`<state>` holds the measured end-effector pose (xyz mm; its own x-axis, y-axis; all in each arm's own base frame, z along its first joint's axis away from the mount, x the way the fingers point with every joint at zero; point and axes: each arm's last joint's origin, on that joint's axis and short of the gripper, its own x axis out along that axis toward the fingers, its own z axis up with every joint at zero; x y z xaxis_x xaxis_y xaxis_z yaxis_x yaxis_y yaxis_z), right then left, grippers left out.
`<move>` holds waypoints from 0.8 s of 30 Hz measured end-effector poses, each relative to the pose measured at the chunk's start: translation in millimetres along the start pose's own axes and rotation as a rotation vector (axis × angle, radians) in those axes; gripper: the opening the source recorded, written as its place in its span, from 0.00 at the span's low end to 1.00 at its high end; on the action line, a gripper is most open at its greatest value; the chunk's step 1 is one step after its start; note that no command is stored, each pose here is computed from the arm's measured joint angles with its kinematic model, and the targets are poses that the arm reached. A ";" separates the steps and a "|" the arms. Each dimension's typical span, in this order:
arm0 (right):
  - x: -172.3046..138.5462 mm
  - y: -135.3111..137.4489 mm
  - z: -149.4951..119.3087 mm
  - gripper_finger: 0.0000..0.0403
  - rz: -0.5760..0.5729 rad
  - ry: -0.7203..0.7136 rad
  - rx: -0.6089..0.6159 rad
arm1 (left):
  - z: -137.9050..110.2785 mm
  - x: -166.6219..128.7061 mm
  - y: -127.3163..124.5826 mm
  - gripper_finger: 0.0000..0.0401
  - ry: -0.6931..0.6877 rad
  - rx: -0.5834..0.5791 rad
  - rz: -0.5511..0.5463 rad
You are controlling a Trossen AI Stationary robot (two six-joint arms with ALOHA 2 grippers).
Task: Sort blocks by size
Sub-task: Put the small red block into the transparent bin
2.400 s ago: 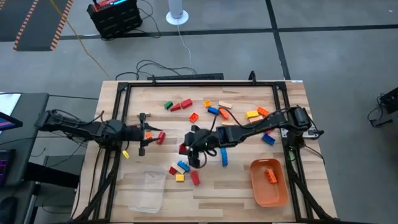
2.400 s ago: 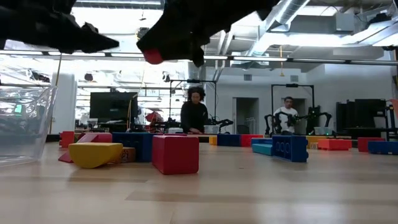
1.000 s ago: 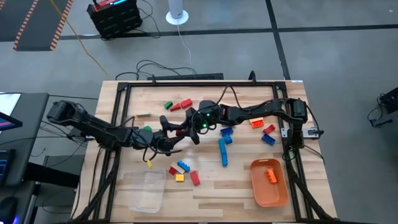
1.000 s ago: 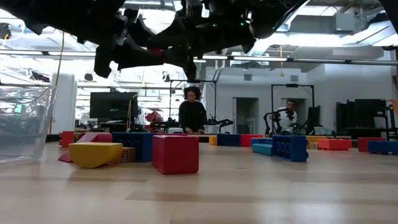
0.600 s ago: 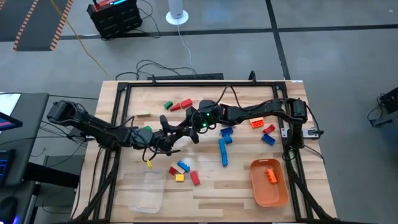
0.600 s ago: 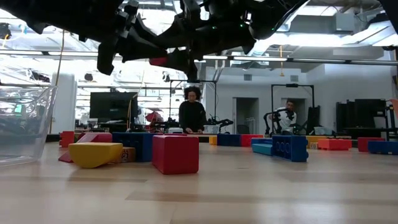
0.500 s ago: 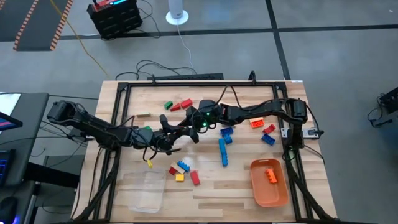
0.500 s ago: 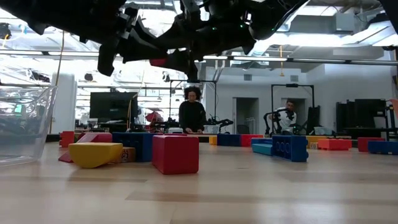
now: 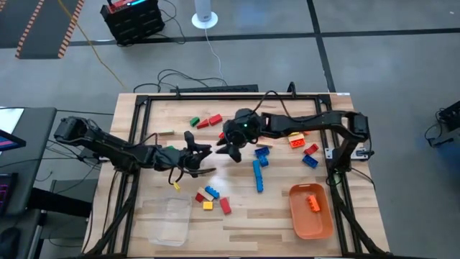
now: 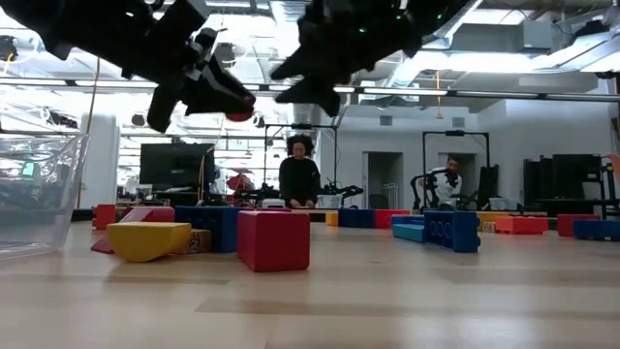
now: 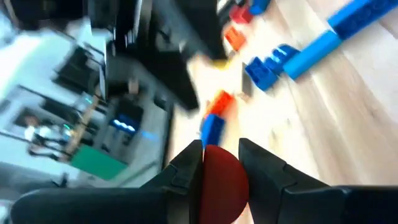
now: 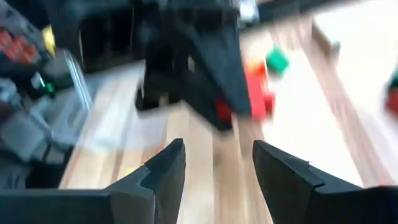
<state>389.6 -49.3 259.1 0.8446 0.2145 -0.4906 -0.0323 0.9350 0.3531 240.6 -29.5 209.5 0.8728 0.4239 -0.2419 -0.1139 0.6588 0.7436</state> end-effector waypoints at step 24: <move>-26.2 -16.1 -26.6 0.54 -0.275 0.324 0.000 | 60.2 -80.1 -37.3 0.21 0.472 -0.615 -1.009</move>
<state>353.8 -62.4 245.1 0.6102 0.0341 -0.7915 0.1711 0.9698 0.1738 203.5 -125.4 238.7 0.4616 -0.3357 -0.8211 0.1882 0.9416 -0.2791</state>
